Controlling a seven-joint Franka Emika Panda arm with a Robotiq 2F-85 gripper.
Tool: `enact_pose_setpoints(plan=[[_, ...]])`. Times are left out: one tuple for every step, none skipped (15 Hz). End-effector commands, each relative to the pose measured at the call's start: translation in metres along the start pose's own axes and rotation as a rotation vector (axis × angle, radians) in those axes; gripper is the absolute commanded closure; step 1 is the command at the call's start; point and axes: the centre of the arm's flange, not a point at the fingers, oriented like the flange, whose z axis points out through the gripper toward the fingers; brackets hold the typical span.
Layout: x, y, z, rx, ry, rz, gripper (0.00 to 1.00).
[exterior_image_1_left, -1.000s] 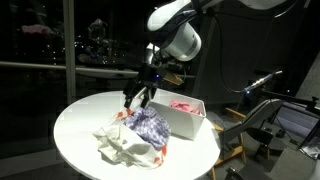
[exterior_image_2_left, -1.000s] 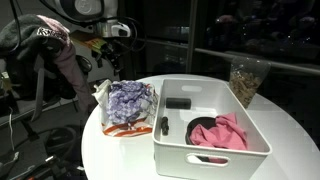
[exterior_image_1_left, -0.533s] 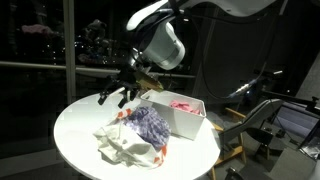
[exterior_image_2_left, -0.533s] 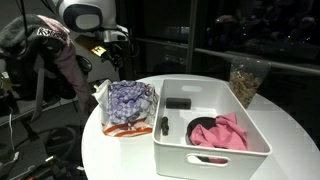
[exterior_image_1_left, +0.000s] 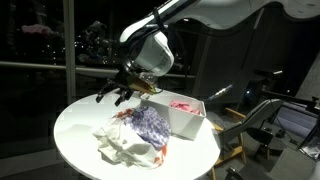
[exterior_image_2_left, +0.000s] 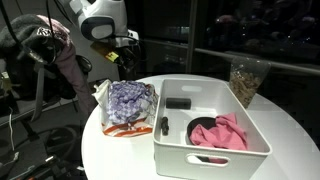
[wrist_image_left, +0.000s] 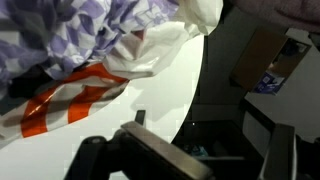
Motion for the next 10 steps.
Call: enact_pose_setpoints(plan=[[0.013, 0.013, 0.001, -0.005, 0.048, 0.036, 0.00], [0.014, 0.019, 0.001, -0.005, 0.053, 0.048, 0.00], [0.014, 0.024, 0.003, -0.001, 0.057, 0.059, 0.00], [0.013, 0.029, 0.006, 0.008, 0.058, 0.067, 0.00], [0.013, 0.030, 0.014, 0.037, 0.055, 0.067, 0.00], [0.012, 0.031, 0.022, 0.055, 0.052, 0.072, 0.00], [0.014, 0.030, 0.033, 0.074, 0.043, 0.073, 0.00], [0.013, 0.029, 0.043, 0.093, 0.036, 0.075, 0.00], [0.012, 0.031, 0.053, 0.102, 0.027, 0.090, 0.00], [0.009, 0.033, 0.062, 0.107, 0.013, 0.113, 0.00]])
